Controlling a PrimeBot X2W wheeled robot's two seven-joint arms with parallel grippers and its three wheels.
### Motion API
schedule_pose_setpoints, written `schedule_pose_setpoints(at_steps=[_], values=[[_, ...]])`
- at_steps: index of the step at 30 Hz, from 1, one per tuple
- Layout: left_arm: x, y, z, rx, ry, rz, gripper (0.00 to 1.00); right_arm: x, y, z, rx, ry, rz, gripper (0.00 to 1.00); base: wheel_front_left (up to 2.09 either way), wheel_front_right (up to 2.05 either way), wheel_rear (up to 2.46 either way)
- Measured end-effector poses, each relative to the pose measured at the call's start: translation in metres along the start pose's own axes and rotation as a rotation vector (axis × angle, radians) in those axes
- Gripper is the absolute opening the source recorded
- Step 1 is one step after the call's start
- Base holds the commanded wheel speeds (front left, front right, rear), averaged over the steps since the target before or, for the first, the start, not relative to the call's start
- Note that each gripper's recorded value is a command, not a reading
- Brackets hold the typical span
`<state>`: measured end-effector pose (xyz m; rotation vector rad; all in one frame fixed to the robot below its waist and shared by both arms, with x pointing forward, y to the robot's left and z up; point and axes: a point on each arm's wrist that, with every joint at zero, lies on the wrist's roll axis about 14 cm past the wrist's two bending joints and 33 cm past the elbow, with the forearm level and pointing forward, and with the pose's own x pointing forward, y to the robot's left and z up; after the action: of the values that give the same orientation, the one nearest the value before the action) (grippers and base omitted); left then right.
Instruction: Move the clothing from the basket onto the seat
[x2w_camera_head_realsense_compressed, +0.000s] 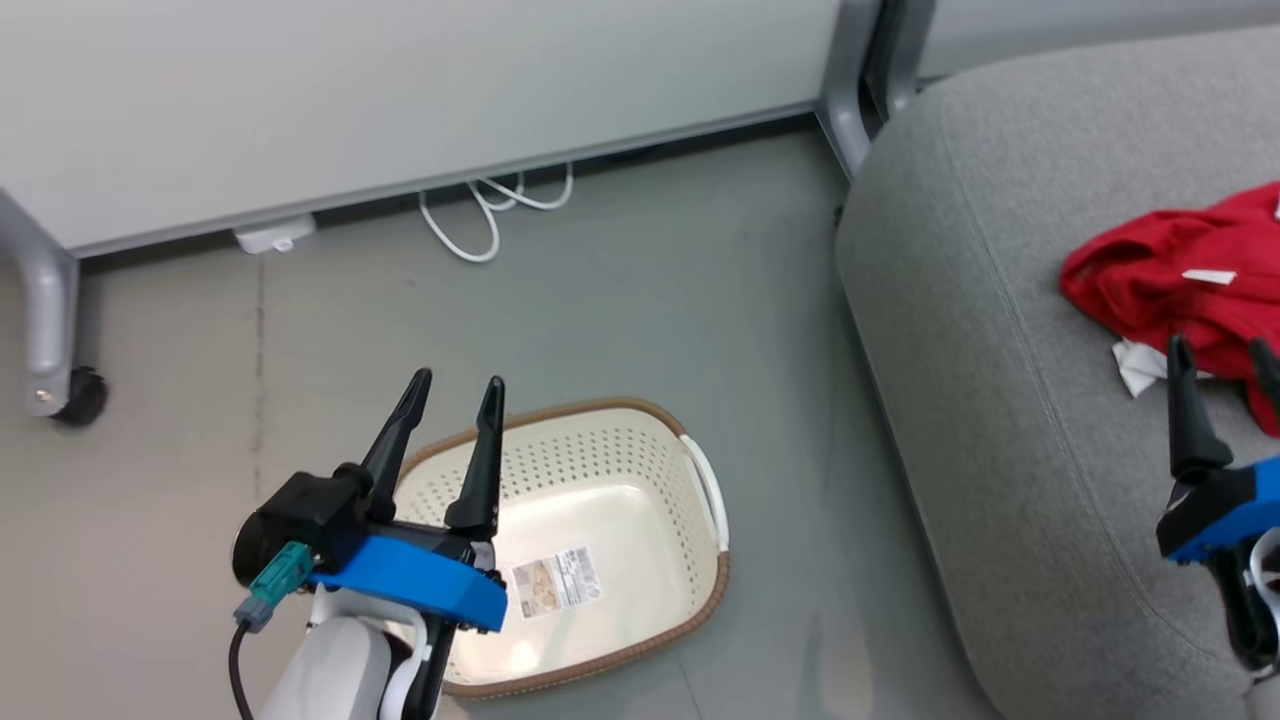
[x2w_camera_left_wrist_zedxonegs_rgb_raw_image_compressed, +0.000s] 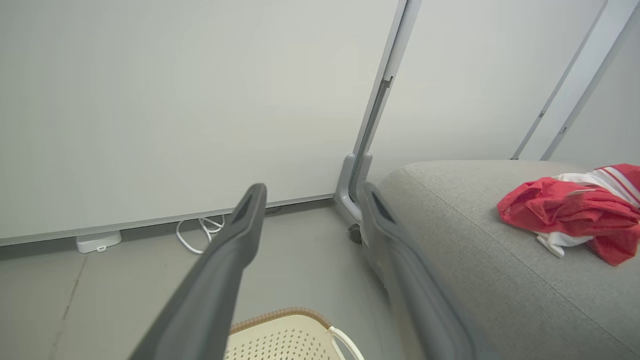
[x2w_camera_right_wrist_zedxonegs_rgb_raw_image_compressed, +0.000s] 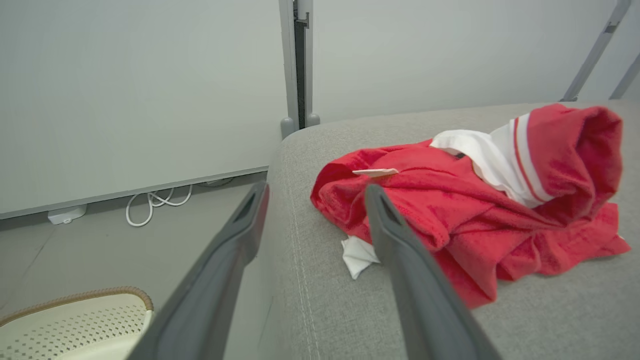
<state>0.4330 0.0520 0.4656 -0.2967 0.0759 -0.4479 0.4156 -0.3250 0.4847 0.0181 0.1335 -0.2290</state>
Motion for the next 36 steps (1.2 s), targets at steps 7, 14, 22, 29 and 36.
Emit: schedule_pose_setpoints(at_steps=[7,14,22,29,36], values=[[-0.029,0.026,0.015,0.001,-0.039,0.121,1.00,-0.014,0.042,0.005,-0.024,-0.021,0.107,1.00,0.00,0.00,0.00],[-0.059,0.048,0.022,0.000,-0.059,0.226,1.00,-0.028,0.078,0.009,-0.016,-0.037,0.195,1.00,0.00,0.00,0.00],[-0.087,0.068,0.025,0.003,-0.065,0.318,1.00,-0.047,0.117,0.010,-0.014,-0.054,0.296,1.00,0.00,0.00,0.00],[-0.101,0.077,0.027,0.010,-0.071,0.360,1.00,-0.059,0.138,0.008,0.025,-0.063,0.337,1.00,0.00,0.00,0.00],[-0.107,0.078,0.023,0.010,-0.058,0.369,1.00,-0.063,0.140,0.004,0.050,-0.055,0.335,1.00,0.00,0.00,0.00]])
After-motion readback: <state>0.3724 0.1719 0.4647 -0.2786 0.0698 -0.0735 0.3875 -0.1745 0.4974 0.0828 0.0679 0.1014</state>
